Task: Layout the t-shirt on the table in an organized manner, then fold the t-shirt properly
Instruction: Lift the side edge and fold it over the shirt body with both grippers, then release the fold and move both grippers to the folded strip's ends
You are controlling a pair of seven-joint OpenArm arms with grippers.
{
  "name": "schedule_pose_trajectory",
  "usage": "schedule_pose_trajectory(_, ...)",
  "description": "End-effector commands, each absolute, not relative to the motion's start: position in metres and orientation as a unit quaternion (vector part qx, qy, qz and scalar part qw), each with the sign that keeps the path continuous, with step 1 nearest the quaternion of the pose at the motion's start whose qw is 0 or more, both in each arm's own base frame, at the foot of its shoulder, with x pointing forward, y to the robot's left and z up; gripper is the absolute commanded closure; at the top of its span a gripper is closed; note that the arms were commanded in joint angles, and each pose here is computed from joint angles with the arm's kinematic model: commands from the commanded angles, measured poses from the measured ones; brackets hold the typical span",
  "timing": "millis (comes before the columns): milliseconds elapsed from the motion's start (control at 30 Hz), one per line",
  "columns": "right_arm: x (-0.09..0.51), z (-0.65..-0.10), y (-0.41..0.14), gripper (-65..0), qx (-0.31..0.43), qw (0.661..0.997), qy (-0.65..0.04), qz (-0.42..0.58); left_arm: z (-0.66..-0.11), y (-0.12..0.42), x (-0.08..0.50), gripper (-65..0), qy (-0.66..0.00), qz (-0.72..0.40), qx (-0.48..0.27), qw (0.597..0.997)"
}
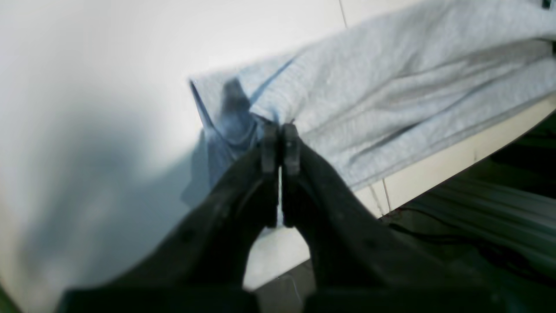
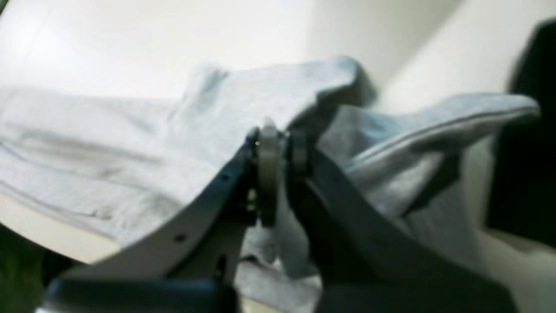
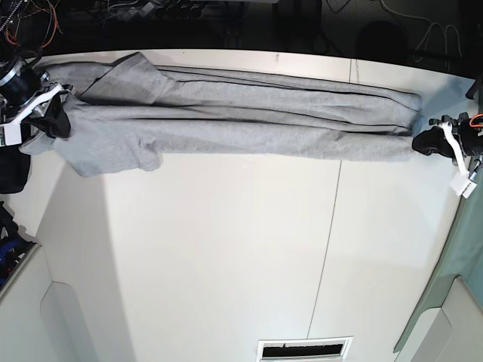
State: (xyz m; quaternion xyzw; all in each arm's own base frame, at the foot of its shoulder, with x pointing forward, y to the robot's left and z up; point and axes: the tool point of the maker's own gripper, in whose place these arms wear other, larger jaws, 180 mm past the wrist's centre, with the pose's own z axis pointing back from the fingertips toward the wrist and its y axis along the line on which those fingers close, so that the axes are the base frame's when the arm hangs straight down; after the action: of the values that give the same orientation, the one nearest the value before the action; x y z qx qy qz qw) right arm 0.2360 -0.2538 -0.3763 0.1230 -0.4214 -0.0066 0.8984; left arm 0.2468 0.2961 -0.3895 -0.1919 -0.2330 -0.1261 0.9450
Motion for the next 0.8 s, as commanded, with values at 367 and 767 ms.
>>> schedule_pose_trajectory(367,0.226,-0.37,-0.26,0.0,0.133,0.895,-0.426,-0.023,-0.384,0.301,0.243,0.0,-0.234,-0.137,-0.186,0.944)
schedule_pose_trajectory(767,0.195,-0.395,-0.241,0.0,0.156,0.909,-0.382,-0.052,-0.395,0.292,0.236,-13.9,-0.229,-0.131,-0.195,0.945)
